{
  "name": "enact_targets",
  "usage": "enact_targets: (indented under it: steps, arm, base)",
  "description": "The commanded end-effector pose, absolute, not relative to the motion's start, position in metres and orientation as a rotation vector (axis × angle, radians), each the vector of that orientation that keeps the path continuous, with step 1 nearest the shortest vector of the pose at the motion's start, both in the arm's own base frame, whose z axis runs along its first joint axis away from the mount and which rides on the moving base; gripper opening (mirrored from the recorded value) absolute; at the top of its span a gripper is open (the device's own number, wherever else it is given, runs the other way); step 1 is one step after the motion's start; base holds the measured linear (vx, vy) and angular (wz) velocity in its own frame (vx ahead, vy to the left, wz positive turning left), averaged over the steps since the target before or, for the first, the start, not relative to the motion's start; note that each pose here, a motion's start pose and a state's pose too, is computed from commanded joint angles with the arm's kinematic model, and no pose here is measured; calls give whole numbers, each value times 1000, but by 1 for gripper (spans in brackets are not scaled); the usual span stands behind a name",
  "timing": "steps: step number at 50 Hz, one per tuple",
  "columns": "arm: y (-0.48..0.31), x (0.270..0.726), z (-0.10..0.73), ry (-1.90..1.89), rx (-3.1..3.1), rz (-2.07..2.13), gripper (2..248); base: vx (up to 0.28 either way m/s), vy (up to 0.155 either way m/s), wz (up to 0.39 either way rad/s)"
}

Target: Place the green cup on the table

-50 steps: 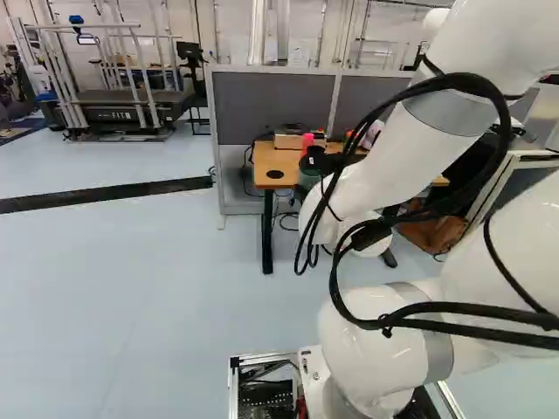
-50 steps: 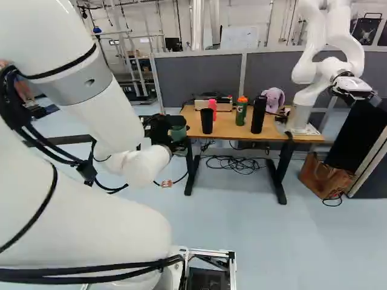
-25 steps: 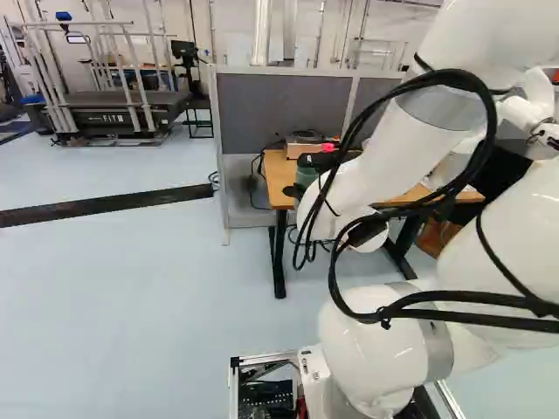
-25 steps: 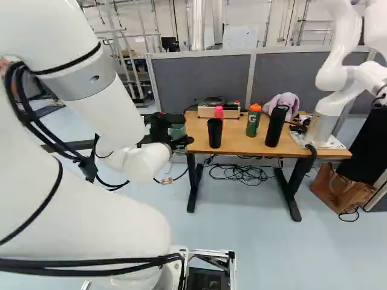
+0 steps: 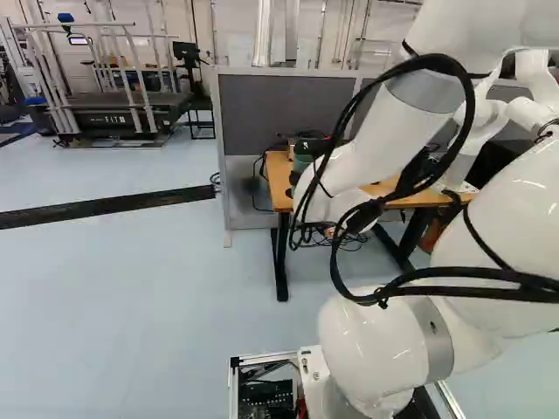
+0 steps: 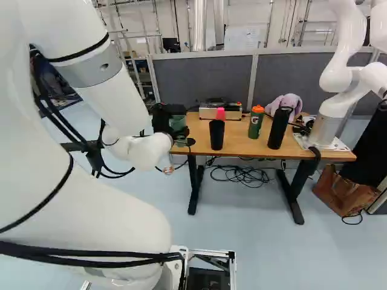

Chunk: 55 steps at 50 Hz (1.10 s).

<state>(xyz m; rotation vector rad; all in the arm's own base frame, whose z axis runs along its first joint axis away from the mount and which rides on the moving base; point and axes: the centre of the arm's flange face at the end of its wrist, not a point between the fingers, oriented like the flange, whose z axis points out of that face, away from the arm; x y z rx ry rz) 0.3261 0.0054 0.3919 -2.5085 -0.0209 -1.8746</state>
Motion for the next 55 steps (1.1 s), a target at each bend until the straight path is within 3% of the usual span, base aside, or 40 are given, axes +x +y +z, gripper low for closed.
enact_targets:
  steps: [55]
  arm:
    - [6, 438, 420, -16, -2455, -1947, 116]
  base:
    - [0, 0, 0]
